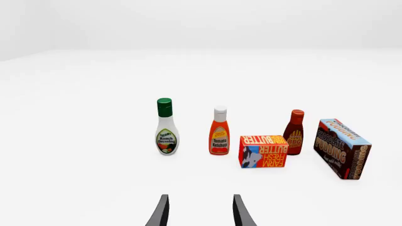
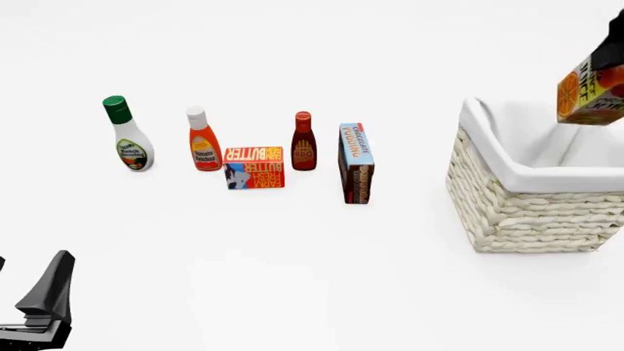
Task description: Pick the orange juice and place it in the basket.
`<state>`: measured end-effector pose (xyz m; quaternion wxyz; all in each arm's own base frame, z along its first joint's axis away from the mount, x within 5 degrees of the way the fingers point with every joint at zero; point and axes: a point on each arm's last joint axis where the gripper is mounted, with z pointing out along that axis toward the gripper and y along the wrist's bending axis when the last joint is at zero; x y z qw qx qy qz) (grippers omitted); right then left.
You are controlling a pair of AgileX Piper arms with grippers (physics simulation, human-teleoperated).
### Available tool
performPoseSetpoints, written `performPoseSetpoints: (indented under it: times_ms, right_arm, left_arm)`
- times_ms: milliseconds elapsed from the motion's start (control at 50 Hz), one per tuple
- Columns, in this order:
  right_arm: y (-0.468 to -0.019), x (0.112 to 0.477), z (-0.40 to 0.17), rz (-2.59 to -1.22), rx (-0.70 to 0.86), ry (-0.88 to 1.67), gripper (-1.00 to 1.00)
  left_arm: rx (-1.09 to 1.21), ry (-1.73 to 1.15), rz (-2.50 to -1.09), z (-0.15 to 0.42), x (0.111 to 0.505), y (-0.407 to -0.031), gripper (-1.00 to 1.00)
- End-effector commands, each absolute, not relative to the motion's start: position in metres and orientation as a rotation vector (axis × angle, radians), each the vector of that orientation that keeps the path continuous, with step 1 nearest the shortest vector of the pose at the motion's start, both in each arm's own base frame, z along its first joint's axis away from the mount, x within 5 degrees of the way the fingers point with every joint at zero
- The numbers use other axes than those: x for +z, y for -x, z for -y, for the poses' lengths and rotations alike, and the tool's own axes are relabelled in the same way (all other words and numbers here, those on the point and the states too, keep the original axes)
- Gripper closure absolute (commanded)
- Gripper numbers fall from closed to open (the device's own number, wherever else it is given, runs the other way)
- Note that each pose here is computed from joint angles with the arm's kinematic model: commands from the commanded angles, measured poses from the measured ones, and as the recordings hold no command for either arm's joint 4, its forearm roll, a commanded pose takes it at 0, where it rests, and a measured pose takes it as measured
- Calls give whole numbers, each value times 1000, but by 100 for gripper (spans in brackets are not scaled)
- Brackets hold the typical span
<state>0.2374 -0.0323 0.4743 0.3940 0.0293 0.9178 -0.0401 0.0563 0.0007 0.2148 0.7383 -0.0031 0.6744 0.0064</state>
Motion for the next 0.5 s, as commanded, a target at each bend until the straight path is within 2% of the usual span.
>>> performPoseSetpoints:
  times_ms: [20, 500]
  right_arm:
    - [-243, 472, 36, -2335, -95, -119, 100]
    - [-272, 452, 37, -2412, -58, -174, 100]
  left_arm:
    - [14, 7, -1480, -1, 215, -56, -100]
    - [14, 6, -1480, -1, 215, -56, -100]
